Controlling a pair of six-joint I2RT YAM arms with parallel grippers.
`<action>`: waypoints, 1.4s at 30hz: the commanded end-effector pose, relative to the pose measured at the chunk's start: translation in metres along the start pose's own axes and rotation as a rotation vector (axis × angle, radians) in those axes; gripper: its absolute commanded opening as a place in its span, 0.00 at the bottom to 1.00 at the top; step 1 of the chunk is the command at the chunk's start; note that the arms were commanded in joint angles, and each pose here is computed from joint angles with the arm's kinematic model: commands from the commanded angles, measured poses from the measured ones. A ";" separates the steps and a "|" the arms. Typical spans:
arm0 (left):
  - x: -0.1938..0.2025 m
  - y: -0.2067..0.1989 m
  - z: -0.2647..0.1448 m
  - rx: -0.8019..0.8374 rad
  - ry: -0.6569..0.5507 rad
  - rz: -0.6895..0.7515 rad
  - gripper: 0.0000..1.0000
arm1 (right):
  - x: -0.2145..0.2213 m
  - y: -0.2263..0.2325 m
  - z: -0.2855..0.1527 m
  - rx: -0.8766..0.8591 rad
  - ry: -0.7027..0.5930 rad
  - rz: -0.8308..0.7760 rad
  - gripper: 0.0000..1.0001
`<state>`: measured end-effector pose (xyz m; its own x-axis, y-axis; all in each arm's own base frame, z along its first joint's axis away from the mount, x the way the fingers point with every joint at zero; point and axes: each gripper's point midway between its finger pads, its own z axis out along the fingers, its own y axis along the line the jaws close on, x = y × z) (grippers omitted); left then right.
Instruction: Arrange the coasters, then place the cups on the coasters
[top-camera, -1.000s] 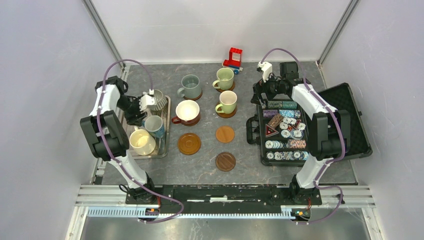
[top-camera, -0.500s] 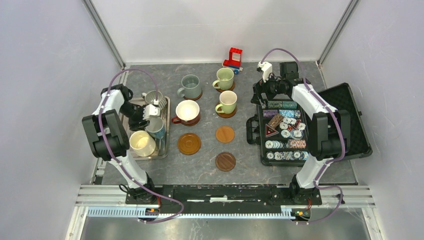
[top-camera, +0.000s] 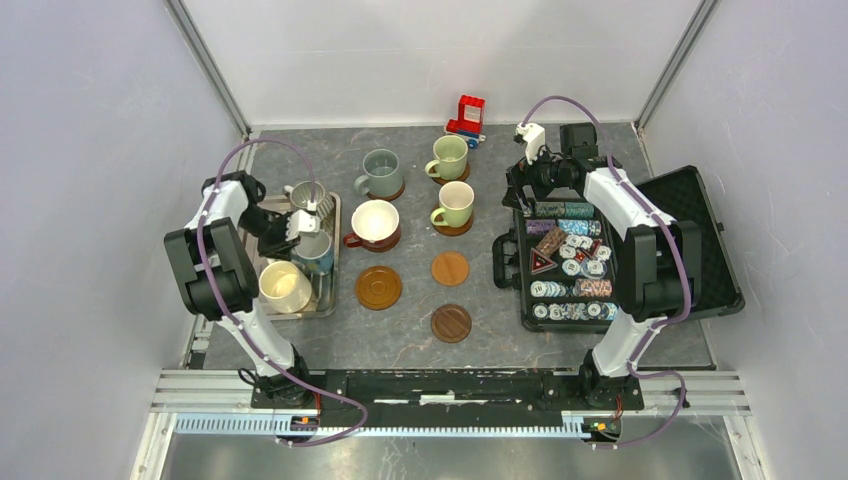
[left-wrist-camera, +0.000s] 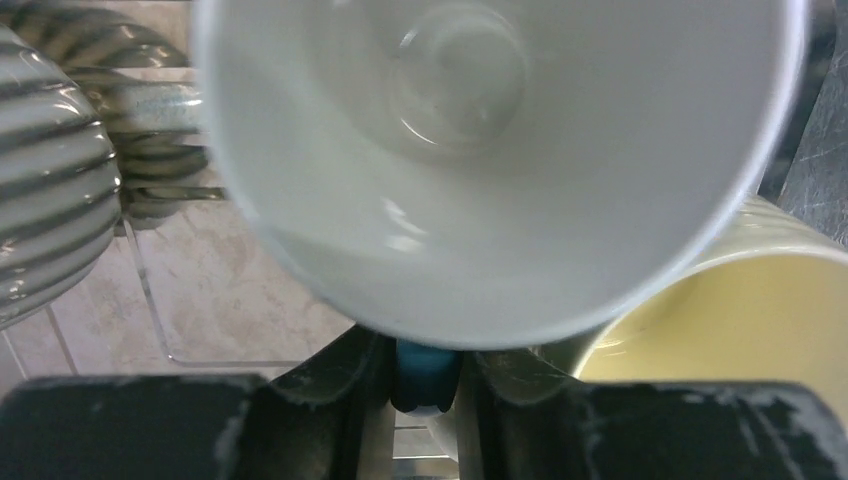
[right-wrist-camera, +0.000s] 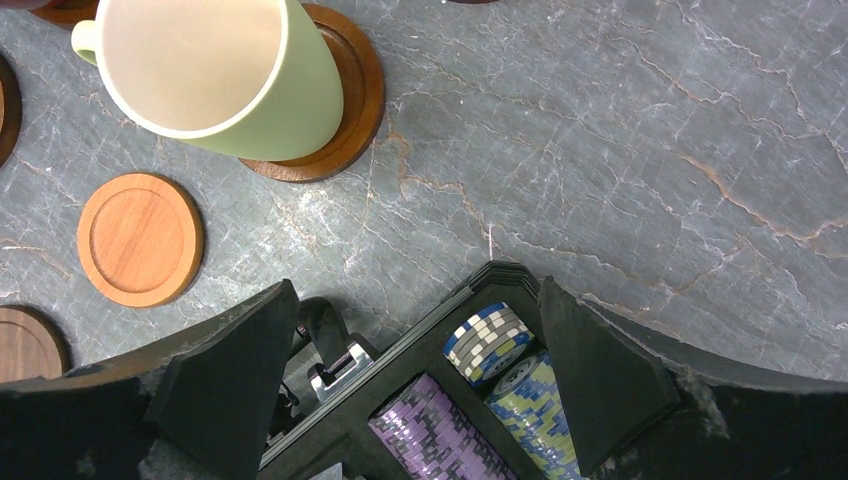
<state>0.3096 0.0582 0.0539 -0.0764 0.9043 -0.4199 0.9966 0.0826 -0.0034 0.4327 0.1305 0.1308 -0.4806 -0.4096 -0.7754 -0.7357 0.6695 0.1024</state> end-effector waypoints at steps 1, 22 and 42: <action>-0.010 0.003 -0.006 -0.033 -0.046 0.064 0.25 | -0.021 0.003 -0.015 0.021 -0.045 -0.045 0.98; -0.055 0.040 -0.079 -0.278 -0.360 -0.267 0.02 | -0.027 0.000 -0.014 0.023 -0.054 -0.047 0.98; -0.201 0.040 -0.137 -0.548 -0.640 -0.492 0.02 | -0.040 -0.014 -0.017 0.076 -0.093 0.006 0.98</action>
<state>0.3629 -0.0218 0.2281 -0.3425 0.4239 -0.8385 0.7203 0.6914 0.0553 0.4363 0.1294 0.1348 -0.4909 -0.3915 -0.7783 -0.7163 0.6899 0.1048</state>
